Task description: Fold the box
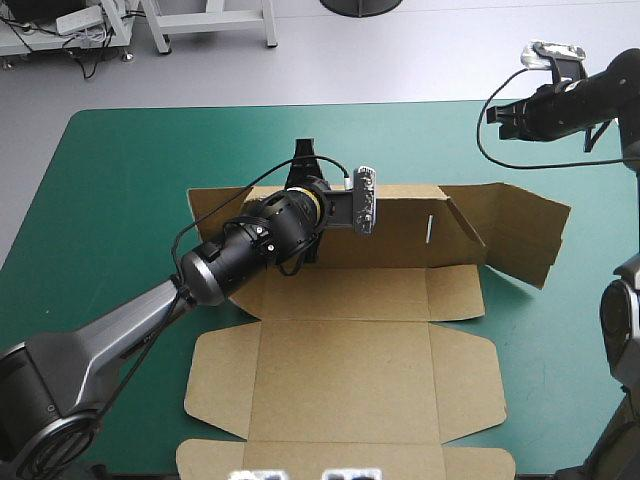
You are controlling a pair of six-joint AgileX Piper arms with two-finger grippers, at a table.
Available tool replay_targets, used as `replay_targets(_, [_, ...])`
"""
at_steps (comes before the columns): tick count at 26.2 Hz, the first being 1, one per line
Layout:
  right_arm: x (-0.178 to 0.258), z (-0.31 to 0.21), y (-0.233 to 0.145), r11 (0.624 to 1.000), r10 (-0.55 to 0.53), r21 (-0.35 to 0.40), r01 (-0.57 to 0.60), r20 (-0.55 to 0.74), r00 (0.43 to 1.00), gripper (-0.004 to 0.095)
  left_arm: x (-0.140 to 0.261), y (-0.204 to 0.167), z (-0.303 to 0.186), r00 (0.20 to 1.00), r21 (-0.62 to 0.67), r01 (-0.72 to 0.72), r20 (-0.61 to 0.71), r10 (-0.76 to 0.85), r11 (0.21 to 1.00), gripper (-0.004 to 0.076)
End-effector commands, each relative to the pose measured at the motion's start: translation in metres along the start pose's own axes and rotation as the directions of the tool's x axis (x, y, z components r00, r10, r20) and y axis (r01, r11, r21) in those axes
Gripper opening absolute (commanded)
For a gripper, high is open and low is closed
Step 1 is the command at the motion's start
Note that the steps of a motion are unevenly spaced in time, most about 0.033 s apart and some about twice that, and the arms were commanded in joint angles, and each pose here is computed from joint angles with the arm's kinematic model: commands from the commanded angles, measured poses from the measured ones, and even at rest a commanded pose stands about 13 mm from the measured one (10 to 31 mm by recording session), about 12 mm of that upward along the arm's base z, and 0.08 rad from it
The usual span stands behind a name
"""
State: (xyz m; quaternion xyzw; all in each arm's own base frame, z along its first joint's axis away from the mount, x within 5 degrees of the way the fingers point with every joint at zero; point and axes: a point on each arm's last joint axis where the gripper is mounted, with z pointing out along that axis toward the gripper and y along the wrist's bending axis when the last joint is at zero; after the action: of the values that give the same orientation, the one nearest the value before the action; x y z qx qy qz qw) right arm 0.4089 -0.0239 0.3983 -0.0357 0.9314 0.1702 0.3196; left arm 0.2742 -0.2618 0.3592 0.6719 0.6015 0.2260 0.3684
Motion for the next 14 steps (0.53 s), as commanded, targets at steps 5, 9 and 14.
replay_targets(5, [0.000,-0.011,0.004,0.999,-0.040,-0.036,0.041,0.024,0.999,-0.0013,-0.002,0.018,-0.024,0.998,-0.100,0.022,0.068,-0.015,0.995,-0.0010])
replay_targets(9, [0.018,0.012,-0.003,0.997,-0.028,-0.071,0.023,-0.064,0.998,-0.0013,-0.002,0.018,-0.024,0.997,-0.101,0.022,0.069,-0.015,0.995,-0.0010])
replay_targets(14, [0.029,0.027,-0.003,0.987,-0.032,-0.158,0.016,-0.097,0.995,-0.0013,-0.002,0.018,-0.024,0.997,-0.101,0.022,0.069,-0.015,0.995,-0.0010])
